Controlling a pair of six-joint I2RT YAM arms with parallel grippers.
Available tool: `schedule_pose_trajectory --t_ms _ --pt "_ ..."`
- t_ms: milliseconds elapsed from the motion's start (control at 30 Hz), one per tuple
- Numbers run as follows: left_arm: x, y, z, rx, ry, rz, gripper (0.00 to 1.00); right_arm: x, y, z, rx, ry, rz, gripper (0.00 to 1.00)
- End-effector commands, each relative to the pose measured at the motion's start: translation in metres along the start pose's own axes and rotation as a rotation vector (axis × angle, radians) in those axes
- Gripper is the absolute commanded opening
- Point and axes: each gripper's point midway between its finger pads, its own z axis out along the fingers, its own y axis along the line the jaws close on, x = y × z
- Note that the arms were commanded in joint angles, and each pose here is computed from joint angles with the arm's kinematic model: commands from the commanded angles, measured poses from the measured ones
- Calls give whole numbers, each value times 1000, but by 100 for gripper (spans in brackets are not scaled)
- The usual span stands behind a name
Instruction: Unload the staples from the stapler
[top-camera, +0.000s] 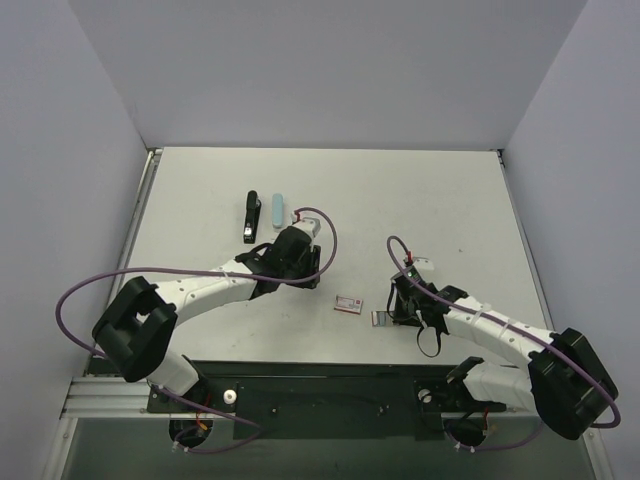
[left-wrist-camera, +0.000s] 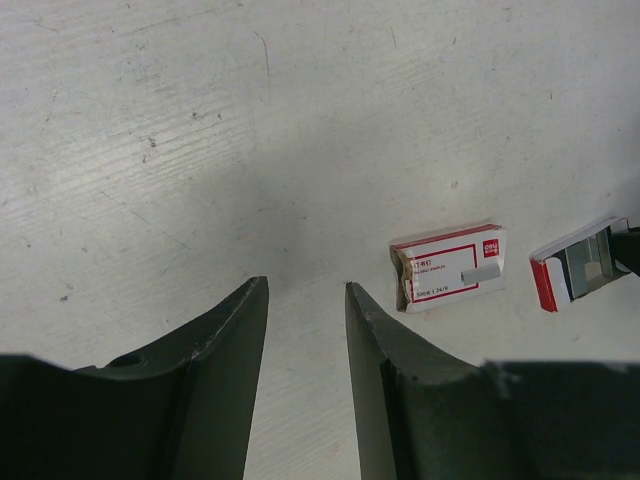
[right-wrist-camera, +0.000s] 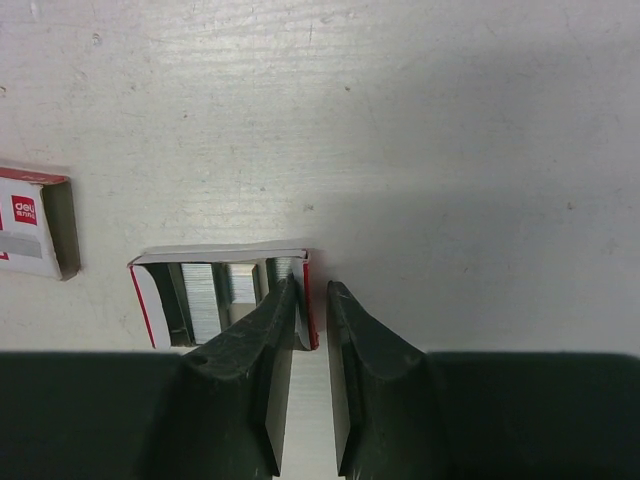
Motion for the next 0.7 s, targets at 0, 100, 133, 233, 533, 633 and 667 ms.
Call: schedule_pose_trajectory --t_ms 0,100,133,233,533,633,667 --pt "-8 -10 4 36 -34 -15 47 2 -3 0 22 20 3 15" --pt "-7 -11 5 42 -31 -15 47 3 -1 0 23 25 -5 13" --pt "-7 -11 5 42 -31 -17 47 3 -1 1 24 28 -9 11" --pt "-4 -12 7 48 -21 -14 46 3 0 1 24 30 -11 8" --pt "8 -8 10 31 1 -10 46 5 6 3 28 44 -34 0" --pt "12 -8 10 31 11 -5 46 4 8 3 33 40 -34 0" --pt "15 -9 11 31 17 -1 46 4 8 3 34 39 -32 0"
